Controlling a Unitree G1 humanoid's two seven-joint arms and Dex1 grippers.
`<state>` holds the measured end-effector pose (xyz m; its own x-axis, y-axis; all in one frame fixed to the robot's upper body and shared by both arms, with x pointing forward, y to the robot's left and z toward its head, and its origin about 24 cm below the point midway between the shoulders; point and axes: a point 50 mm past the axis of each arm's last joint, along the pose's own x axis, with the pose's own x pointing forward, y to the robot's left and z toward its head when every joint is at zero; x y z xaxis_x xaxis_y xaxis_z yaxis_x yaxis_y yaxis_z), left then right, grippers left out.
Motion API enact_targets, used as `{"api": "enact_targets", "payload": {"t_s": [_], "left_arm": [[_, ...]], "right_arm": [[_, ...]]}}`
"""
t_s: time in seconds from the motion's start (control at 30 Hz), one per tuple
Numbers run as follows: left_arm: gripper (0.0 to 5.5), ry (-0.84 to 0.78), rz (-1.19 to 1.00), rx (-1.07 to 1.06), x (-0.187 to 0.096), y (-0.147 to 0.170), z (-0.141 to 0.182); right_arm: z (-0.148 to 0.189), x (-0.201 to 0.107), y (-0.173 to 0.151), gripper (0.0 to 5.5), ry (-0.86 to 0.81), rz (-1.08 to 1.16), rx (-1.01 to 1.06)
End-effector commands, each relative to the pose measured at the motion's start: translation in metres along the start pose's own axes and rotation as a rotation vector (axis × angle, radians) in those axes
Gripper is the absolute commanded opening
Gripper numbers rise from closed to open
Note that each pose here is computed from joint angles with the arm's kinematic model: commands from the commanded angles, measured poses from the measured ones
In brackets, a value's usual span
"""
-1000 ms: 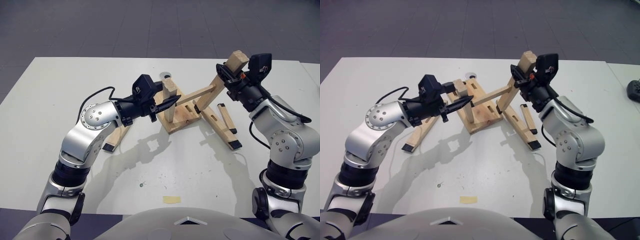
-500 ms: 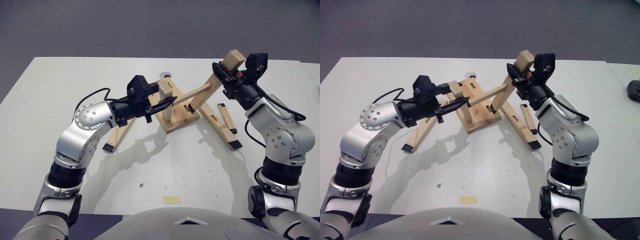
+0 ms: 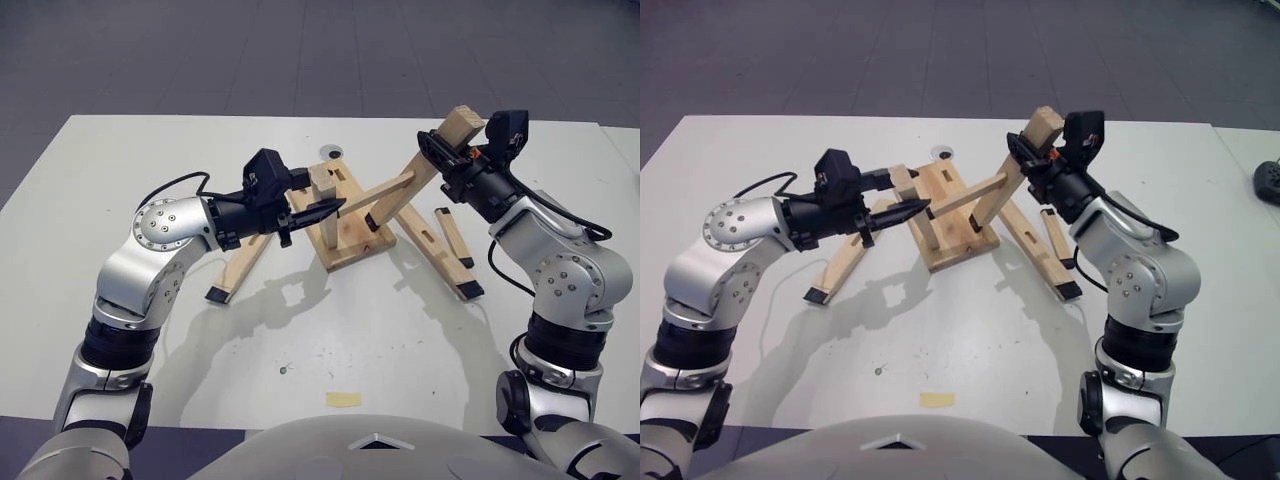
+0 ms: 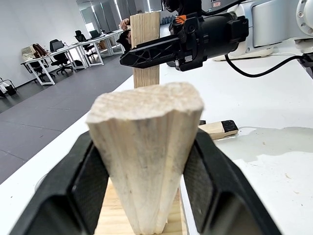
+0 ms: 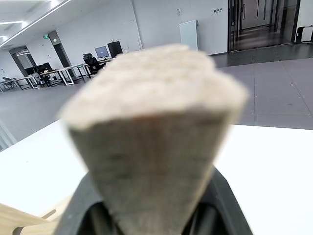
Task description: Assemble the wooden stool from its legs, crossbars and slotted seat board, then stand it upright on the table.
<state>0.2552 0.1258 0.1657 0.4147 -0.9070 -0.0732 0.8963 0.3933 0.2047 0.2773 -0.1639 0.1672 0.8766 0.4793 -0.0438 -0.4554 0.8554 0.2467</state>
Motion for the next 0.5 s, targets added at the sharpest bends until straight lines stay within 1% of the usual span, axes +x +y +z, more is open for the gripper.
{"api": "enact_targets", "payload": {"t_s": [0.03, 0.17, 0.27, 0.33, 0.43, 0.5], "left_arm": [[2.03, 0.096, -0.114, -0.117, 0.011, -0.019, -0.027], [2.03, 0.102, -0.111, -0.111, 0.012, -0.020, -0.028], [2.03, 0.104, -0.106, -0.107, 0.012, -0.020, -0.028], [2.03, 0.104, -0.101, -0.106, 0.013, -0.020, -0.029], [2.03, 0.102, -0.094, -0.105, 0.014, -0.020, -0.029], [2.03, 0.102, -0.091, -0.107, 0.014, -0.021, -0.029]], "right_arm": [[-0.059, 0.011, 0.018, 1.01, 0.346, 0.157, 0.007], [-0.044, 0.019, 0.009, 1.02, 0.342, 0.172, -0.048], [-0.047, 0.019, 0.011, 1.03, 0.393, 0.203, -0.045], [-0.057, 0.020, 0.015, 1.03, 0.439, 0.217, -0.040], [-0.081, 0.017, 0.020, 1.03, 0.511, 0.213, -0.037], [-0.097, 0.012, 0.023, 1.03, 0.560, 0.213, -0.109]]}}
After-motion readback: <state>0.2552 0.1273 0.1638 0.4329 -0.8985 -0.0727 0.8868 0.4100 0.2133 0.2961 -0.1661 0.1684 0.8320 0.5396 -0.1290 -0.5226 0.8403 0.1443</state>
